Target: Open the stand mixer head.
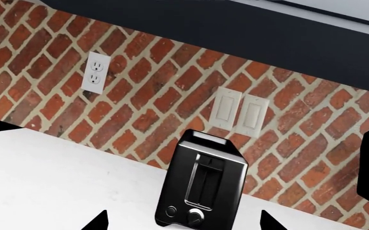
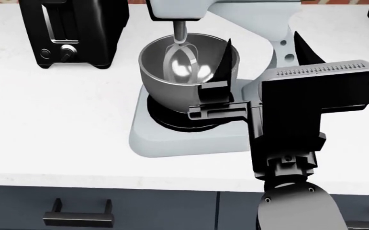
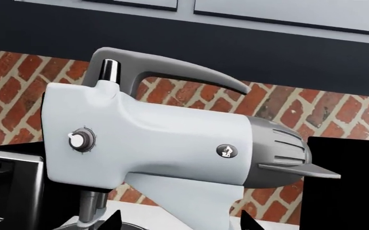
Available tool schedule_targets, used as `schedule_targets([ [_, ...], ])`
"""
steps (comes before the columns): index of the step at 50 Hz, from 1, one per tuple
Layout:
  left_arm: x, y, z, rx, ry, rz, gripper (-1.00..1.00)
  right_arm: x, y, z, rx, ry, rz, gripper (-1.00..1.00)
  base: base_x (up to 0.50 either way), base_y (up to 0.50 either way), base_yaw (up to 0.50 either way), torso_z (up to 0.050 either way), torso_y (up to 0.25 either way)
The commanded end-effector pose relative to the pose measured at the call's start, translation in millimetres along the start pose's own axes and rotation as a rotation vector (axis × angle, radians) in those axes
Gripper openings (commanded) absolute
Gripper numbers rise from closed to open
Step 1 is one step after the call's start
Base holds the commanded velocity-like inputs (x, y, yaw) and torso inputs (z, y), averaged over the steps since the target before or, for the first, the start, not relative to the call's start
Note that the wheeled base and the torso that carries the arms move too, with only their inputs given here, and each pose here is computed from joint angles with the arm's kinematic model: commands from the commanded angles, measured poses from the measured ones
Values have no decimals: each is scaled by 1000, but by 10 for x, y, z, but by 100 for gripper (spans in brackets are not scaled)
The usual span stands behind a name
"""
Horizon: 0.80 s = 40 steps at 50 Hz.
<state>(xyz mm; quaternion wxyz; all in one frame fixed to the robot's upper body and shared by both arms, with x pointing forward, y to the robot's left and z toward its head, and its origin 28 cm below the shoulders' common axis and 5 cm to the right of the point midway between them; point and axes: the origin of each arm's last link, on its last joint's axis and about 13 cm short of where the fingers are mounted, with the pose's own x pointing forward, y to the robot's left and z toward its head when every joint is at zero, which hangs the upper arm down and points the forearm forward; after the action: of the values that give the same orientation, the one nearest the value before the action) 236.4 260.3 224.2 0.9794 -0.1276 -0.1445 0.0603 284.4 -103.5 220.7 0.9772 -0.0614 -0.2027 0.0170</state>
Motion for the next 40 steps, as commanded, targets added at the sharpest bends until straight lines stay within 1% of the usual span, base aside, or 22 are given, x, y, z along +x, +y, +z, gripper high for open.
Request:
schedule_targets([
  [1, 6, -1, -8, 0, 0, 2, 100, -4, -22, 40, -9, -24, -24, -100, 0, 0, 0, 0, 0],
  [2, 4, -2, -6, -1, 1, 1, 100, -1, -29, 60, 0, -22, -20, -100, 0, 0, 0, 0, 0],
  [13, -5, -11, 3, -1, 2, 0, 100, 71, -72, 175, -35, -37, -25, -100, 0, 0, 0, 0, 0],
  [18, -5, 10, 0, -1, 4, 3, 100, 104, -85, 274, -42, -31, -49, -100, 0, 0, 0, 0, 0],
  [40, 2, 35, -56, -1, 15, 5, 100, 370, -162, 255, -97, -17, -98, -100, 0, 0, 0, 0, 0],
])
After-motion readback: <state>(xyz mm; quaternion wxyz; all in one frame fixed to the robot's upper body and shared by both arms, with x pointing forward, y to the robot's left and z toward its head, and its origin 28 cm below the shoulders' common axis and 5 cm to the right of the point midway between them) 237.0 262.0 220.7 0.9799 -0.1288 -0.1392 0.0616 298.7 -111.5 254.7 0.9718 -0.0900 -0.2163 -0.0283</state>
